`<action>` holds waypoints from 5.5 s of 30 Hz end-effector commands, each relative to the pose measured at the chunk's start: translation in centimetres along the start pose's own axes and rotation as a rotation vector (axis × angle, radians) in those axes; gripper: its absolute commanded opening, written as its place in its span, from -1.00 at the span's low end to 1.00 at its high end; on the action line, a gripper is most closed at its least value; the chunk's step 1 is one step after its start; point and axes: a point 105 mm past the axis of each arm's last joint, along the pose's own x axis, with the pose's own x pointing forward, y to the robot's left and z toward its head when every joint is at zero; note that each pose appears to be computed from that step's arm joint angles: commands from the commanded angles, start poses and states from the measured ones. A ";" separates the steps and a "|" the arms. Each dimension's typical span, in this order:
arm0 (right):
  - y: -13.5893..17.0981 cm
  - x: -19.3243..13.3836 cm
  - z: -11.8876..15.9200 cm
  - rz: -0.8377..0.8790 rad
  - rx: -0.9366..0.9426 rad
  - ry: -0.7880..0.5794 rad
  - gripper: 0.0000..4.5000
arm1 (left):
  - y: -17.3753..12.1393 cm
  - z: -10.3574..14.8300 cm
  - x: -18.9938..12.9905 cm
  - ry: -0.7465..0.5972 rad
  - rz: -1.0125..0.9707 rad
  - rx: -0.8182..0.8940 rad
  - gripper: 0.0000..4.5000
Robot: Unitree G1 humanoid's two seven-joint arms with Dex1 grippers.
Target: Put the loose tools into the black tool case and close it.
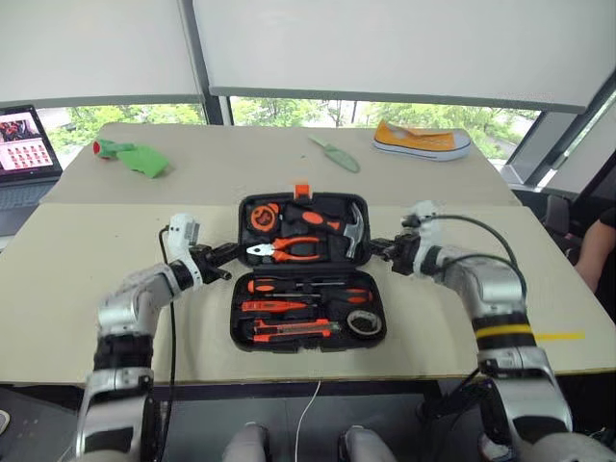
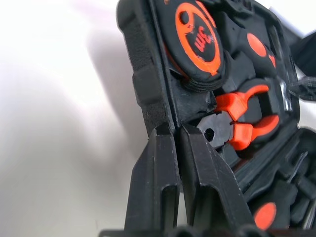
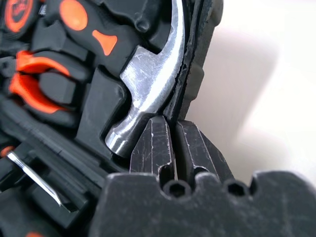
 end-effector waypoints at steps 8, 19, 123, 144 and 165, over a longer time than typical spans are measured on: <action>2.8 -3.8 0.4 -0.024 -0.789 -0.253 -0.96 | -0.4 1.6 -5.0 -0.219 0.027 0.455 -1.00; 3.5 -6.1 -3.2 0.073 -1.171 -0.261 0.17 | -1.6 -2.5 -9.7 -0.115 -0.081 0.558 0.54; 11.5 -0.8 -3.2 0.355 -0.448 -0.193 -1.00 | -7.3 -10.5 2.7 0.545 -0.489 0.350 -0.95; 11.1 -4.3 -4.5 0.426 -0.330 0.001 -1.00 | -7.7 -11.1 2.3 0.561 -0.520 0.341 -0.95; 10.9 -0.1 -10.7 0.288 -0.257 0.192 -1.00 | -7.5 -11.2 1.7 0.578 -0.510 0.337 -0.95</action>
